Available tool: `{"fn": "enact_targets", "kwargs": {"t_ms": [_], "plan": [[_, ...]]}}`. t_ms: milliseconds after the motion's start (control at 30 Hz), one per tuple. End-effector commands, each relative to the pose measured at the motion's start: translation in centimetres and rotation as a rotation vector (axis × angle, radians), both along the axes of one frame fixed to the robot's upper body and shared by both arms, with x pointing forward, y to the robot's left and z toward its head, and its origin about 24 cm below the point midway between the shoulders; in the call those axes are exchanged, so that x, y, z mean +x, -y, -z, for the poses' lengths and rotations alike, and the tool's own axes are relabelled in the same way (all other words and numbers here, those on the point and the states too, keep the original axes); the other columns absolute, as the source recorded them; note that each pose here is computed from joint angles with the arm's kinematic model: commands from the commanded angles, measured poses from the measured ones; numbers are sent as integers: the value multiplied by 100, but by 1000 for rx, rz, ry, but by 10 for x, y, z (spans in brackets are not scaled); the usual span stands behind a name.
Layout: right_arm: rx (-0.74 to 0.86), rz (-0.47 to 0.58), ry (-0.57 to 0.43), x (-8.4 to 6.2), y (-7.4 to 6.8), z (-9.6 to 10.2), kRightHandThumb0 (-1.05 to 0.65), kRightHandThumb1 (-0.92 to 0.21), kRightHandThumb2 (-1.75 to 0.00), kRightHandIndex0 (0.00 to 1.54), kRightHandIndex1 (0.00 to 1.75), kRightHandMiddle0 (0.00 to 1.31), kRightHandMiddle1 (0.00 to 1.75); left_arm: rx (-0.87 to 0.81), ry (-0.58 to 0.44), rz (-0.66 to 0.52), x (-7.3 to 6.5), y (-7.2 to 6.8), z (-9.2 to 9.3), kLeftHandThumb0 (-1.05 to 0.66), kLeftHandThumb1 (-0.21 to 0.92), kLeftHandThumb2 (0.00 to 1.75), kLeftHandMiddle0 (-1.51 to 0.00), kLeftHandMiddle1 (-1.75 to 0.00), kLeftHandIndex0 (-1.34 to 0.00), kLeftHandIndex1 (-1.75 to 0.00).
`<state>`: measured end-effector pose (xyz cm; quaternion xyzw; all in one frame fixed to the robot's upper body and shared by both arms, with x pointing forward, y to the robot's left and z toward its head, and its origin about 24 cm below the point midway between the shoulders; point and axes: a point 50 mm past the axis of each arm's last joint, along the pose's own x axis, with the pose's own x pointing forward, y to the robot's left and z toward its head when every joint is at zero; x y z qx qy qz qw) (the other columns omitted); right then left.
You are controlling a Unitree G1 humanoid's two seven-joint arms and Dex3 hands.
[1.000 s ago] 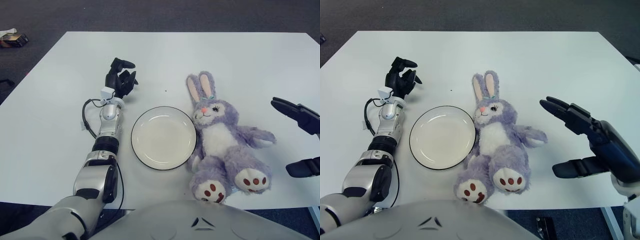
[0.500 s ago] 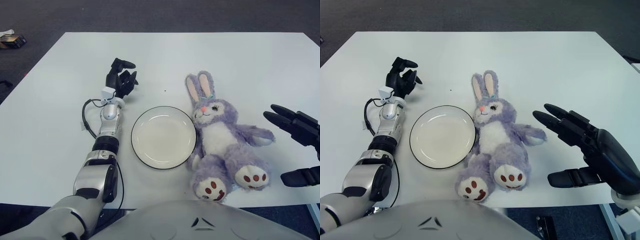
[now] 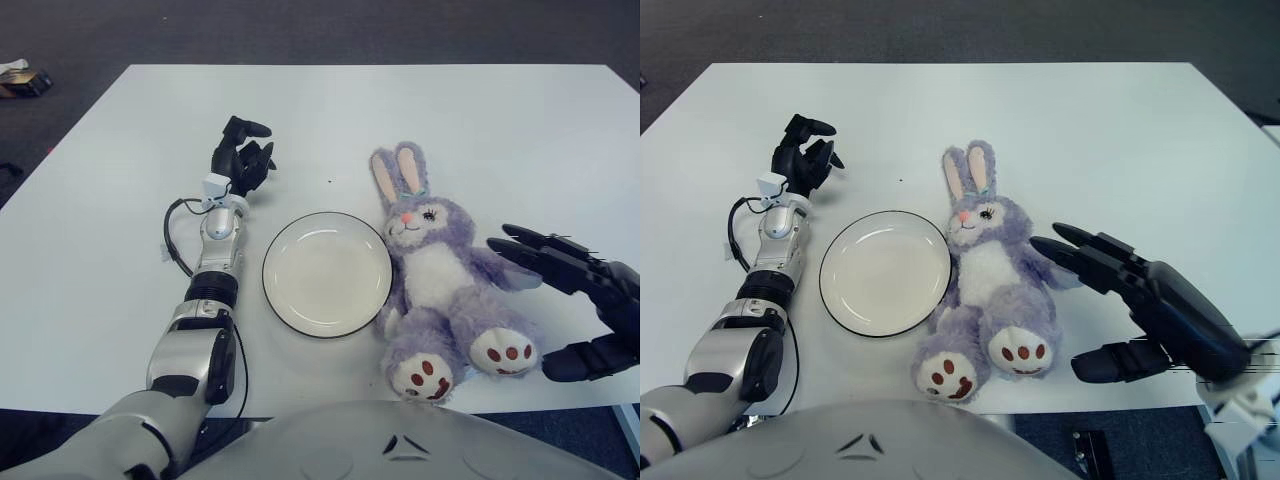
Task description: Put the doll into the plate.
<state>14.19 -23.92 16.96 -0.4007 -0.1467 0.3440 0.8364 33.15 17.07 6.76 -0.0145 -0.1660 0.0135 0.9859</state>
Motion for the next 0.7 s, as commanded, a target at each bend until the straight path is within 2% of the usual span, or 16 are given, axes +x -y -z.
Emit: {"fn": "enact_targets", "kwargs": {"t_ms": [0, 133, 267, 467, 667], "plan": [[6, -18, -14, 2, -3, -3, -79, -92, -39, 0, 0, 22, 0, -19, -102, 0, -12, 1, 28, -36, 92, 28, -81, -175, -46, -148], [17, -22, -27, 5, -5, -3, -80, -92, -40, 1, 0, 21, 0, -78, -105, 19, -13, 3, 28, -36, 92, 29, -82, -175, -45, -149], [19, -16, -32, 16, -4, -2, -80, -92, -38, 0, 0, 18, 0, -99, -105, 29, -14, 4, 27, -36, 92, 29, -82, -175, -45, -149], [3, -10, -14, 25, -4, -4, -75, -92, -24, 0, 0, 10, 0, -107, -103, 33, -15, 5, 26, -36, 92, 30, -83, -175, -44, -150], [-21, 7, 34, 26, -7, -8, -66, -92, -11, 0, 0, 10, 1, -112, -103, 34, -15, 5, 26, -36, 92, 30, -84, -175, -44, -150]]}}
